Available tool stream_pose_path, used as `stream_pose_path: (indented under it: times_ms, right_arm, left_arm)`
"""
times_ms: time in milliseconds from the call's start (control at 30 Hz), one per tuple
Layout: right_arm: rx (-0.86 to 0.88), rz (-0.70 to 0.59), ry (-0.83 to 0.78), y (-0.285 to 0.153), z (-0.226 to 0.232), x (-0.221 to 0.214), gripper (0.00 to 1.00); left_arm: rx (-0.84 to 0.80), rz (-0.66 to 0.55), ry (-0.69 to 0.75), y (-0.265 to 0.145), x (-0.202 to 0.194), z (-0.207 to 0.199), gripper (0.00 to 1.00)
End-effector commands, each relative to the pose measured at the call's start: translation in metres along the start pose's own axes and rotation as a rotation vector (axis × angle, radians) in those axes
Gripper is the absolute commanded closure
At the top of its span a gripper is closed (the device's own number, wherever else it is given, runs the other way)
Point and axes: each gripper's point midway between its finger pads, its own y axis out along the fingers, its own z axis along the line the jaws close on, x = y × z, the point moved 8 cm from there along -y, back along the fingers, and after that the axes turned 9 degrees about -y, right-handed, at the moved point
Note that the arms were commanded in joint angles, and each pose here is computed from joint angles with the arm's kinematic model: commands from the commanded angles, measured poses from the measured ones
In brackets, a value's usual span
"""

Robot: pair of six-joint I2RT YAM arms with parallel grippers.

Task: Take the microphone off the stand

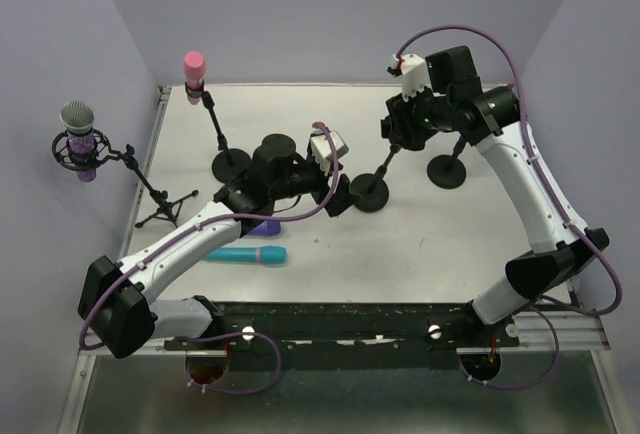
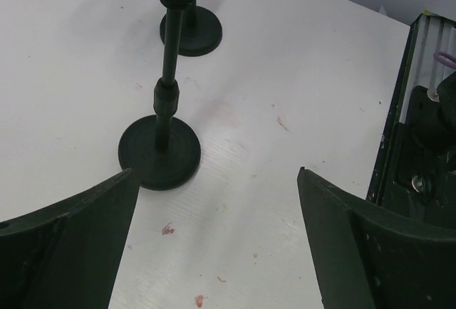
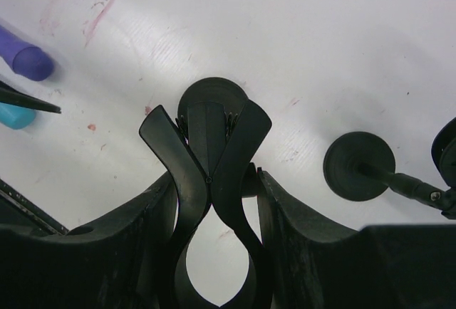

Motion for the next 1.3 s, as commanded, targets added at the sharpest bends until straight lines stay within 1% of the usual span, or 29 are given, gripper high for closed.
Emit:
stream_pose_path:
  times_ms: [0, 133, 267, 300, 400, 633, 800, 900, 967, 1167, 1267]
  right_arm:
    - [-0.025, 0.014, -0.026, 0.01, -0.008, 0.015, 0.99]
    - [-0.029, 0.075, -0.061, 0.031, -0.005, 0.015, 0.99]
    - [-0.021, 0.129, -0.142, 0.053, 0.014, 0.014, 0.99]
    - [-0.038, 0.16, -0.171, 0.058, 0.018, 0.011, 0.99]
    - [-0.019, 0.25, -0.231, 0.077, 0.036, -0.004, 0.99]
    - [0.014, 0.414, -0.201, 0.114, 0.044, -0.041, 0.99]
    - [0.046, 0.439, -0.177, 0.134, 0.048, -0.044, 0.99]
    - [-0.011, 0.416, -0.167, 0.141, 0.041, -0.034, 1.0]
    - [-0.094, 0.404, -0.151, 0.146, 0.03, -0.028, 1.0]
    - [-0.357, 0.324, -0.02, 0.144, -0.039, -0.007, 0.99]
    - [-0.421, 0.293, 0.016, 0.142, -0.066, -0.001, 0.99]
  left_arm:
    - [-0.023, 0.04, -0.093, -0.02, -0.01, 0.007, 0.02]
    - [0.004, 0.01, -0.125, -0.033, -0.005, 0.015, 0.02]
    - [0.031, -0.015, -0.137, -0.043, -0.006, 0.02, 0.01]
    - [0.038, -0.016, -0.144, -0.045, -0.007, 0.022, 0.02]
    - [0.048, -0.028, -0.149, -0.051, -0.01, 0.024, 0.02]
    - [0.039, -0.081, -0.2, -0.057, -0.013, 0.026, 0.02]
    - [0.063, -0.079, -0.197, -0.064, -0.022, 0.028, 0.02]
    - [0.061, -0.084, -0.204, -0.069, -0.028, 0.029, 0.02]
    - [0.067, -0.087, -0.21, -0.073, -0.03, 0.031, 0.02]
    - [0.076, -0.092, -0.225, -0.077, -0.032, 0.034, 0.02]
    - [0.083, -0.097, -0.241, -0.08, -0.033, 0.037, 0.02]
